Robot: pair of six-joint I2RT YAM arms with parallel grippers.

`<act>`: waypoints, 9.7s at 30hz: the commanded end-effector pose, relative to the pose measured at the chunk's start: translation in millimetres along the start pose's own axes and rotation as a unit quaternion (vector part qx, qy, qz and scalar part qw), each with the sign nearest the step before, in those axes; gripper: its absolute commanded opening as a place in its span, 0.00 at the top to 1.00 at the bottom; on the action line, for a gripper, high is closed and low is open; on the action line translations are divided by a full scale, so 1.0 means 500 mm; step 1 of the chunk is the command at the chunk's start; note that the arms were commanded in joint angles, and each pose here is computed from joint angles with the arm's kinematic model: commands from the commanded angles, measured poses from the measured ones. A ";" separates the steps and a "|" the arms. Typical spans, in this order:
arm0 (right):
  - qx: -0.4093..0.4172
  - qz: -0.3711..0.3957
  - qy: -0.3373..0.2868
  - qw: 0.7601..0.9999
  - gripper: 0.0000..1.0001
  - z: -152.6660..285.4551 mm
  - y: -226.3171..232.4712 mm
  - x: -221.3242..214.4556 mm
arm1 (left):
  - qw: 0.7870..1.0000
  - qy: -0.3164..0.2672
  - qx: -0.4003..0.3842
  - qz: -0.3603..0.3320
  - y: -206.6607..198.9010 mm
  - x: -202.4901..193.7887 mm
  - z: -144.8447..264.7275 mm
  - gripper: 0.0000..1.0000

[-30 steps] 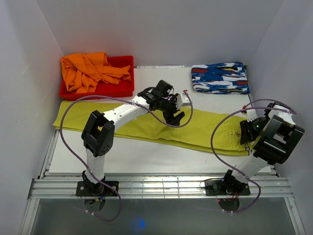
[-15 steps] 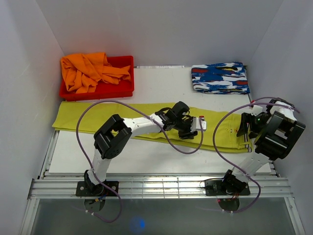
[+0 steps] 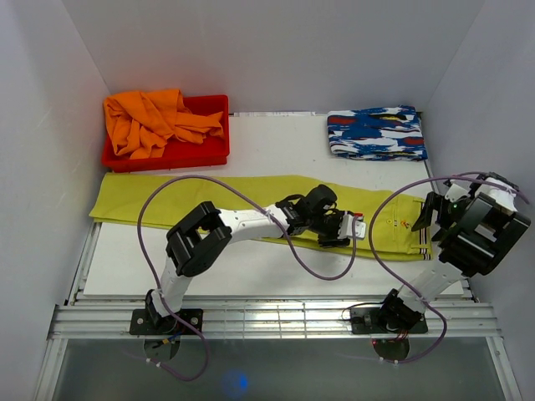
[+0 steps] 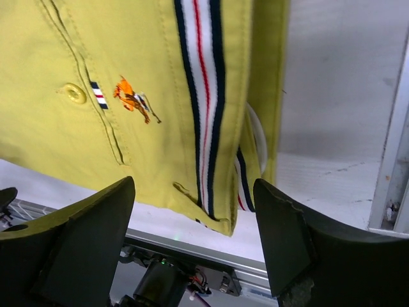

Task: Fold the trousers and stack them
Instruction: Fold the trousers

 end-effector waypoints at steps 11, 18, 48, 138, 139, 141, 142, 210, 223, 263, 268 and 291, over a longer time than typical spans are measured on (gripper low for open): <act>0.056 -0.132 0.048 0.989 0.18 -0.034 -0.038 -0.050 | 0.999 0.034 0.014 -0.009 -0.014 -0.041 -0.048 0.64; 0.069 -0.152 0.060 0.984 0.18 -0.056 -0.039 -0.063 | 0.999 0.042 0.018 -0.008 -0.012 -0.044 -0.054 0.97; 0.047 -0.111 -0.002 0.993 0.18 0.056 -0.048 0.000 | 0.999 0.020 0.004 0.042 0.010 0.009 -0.031 1.00; -0.023 0.026 0.054 0.998 0.92 -0.080 -0.069 -0.047 | 0.965 0.063 -0.091 0.237 -0.092 -0.091 0.012 0.56; -0.035 0.055 0.046 0.997 0.92 -0.082 -0.071 -0.039 | 0.965 0.050 -0.081 0.243 -0.076 -0.076 0.032 0.53; -0.055 0.124 0.034 0.990 0.92 -0.073 -0.077 -0.031 | 0.960 0.031 -0.054 0.273 -0.034 -0.058 0.085 0.46; -0.065 0.151 0.035 0.986 0.92 -0.074 -0.076 -0.034 | 0.962 0.015 -0.030 0.271 -0.005 -0.027 0.125 0.43; 0.188 0.526 -0.024 0.829 0.35 -0.164 0.564 0.034 | 0.992 0.096 0.050 0.066 -0.011 -0.244 0.259 1.00; 0.091 0.595 0.039 0.798 0.49 -0.271 0.484 -0.053 | 0.972 0.165 0.103 0.130 -0.021 -0.290 0.230 0.95; 0.064 0.629 -0.204 0.747 0.92 -0.132 0.530 -0.058 | 0.759 -0.195 -0.034 0.620 0.213 -0.151 0.262 0.40; 0.045 0.618 -0.212 0.756 0.62 -0.112 0.524 -0.054 | 0.748 -0.215 -0.041 0.627 0.221 -0.152 0.249 0.38; -0.055 0.198 -0.001 0.979 0.56 0.017 0.073 -0.043 | 0.795 -0.167 0.058 0.581 0.252 -0.253 0.208 1.00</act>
Point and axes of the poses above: each gripper's point midway between its finger pads, its own z axis back along the fingers, its own y axis along the line the jaws close on, x = y × z, the point moved 6 cm from there along z, back along the fingers, and after that the axes turned 13 degrees about -z, right-handed, at the moved point
